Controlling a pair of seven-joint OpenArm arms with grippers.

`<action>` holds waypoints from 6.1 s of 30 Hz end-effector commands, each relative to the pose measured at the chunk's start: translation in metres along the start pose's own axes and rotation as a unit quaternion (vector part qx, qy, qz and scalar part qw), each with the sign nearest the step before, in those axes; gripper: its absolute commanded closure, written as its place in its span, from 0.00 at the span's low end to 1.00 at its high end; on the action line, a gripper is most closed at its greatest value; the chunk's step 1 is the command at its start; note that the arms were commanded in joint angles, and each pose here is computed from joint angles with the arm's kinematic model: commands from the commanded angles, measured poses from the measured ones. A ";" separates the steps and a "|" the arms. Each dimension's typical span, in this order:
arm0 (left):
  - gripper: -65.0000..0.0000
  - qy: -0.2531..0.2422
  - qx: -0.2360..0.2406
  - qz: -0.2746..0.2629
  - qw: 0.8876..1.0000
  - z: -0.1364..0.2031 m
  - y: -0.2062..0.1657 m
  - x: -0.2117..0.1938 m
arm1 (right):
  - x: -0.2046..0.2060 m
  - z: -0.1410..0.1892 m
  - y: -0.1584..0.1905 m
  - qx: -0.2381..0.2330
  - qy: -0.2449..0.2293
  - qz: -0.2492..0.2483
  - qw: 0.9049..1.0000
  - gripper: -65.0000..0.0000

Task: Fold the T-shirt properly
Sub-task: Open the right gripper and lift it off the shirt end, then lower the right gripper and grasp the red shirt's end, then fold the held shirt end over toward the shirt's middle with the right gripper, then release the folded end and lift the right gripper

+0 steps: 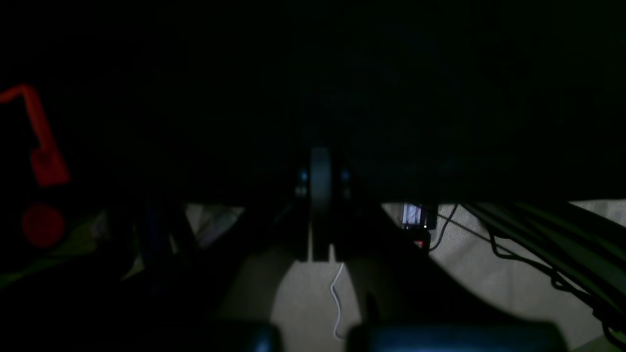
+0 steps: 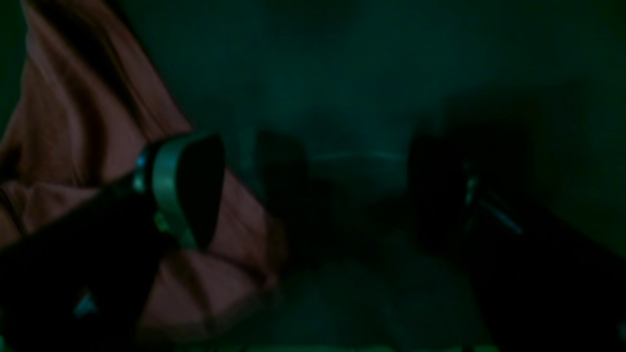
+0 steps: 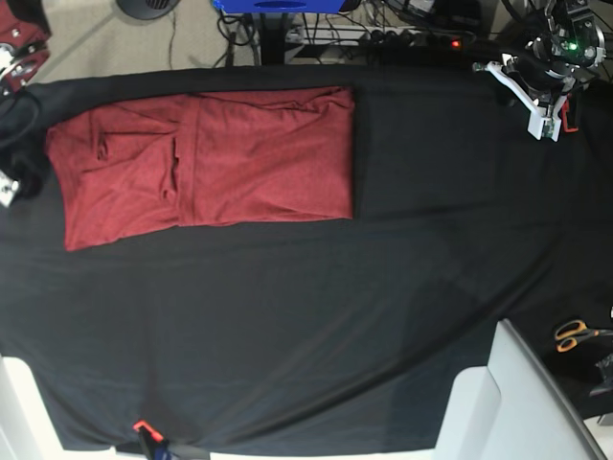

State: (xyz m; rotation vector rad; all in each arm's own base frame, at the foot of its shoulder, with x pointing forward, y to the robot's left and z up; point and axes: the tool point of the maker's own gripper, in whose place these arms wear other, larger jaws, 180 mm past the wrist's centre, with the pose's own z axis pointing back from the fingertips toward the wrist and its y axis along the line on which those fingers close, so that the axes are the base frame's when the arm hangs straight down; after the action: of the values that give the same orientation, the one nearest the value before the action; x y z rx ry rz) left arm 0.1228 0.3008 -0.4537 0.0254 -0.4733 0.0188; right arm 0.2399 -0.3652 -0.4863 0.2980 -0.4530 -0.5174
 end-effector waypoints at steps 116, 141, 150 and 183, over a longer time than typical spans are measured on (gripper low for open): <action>1.00 -0.004 0.000 0.013 1.000 -0.009 0.006 0.005 | -0.091 0.008 0.209 0.106 0.140 0.336 0.925 0.99; 1.00 -0.011 0.000 0.013 1.000 -0.010 0.006 0.012 | -0.181 0.009 0.326 0.236 0.155 0.453 0.845 0.99; 1.00 -0.011 0.000 0.013 1.000 -0.010 0.006 0.012 | -0.190 -0.005 0.333 0.263 0.175 0.432 0.845 0.99; 1.00 -0.023 0.008 0.013 1.000 -0.011 0.013 0.024 | -0.218 0.003 0.376 0.271 0.225 0.564 0.747 0.22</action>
State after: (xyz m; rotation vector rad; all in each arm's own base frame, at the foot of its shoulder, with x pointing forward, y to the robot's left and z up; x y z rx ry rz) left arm 0.1418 0.3085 -0.4599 0.0215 -0.4897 0.0538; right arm 0.2132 0.0565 -0.4247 0.6027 -0.1829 0.8941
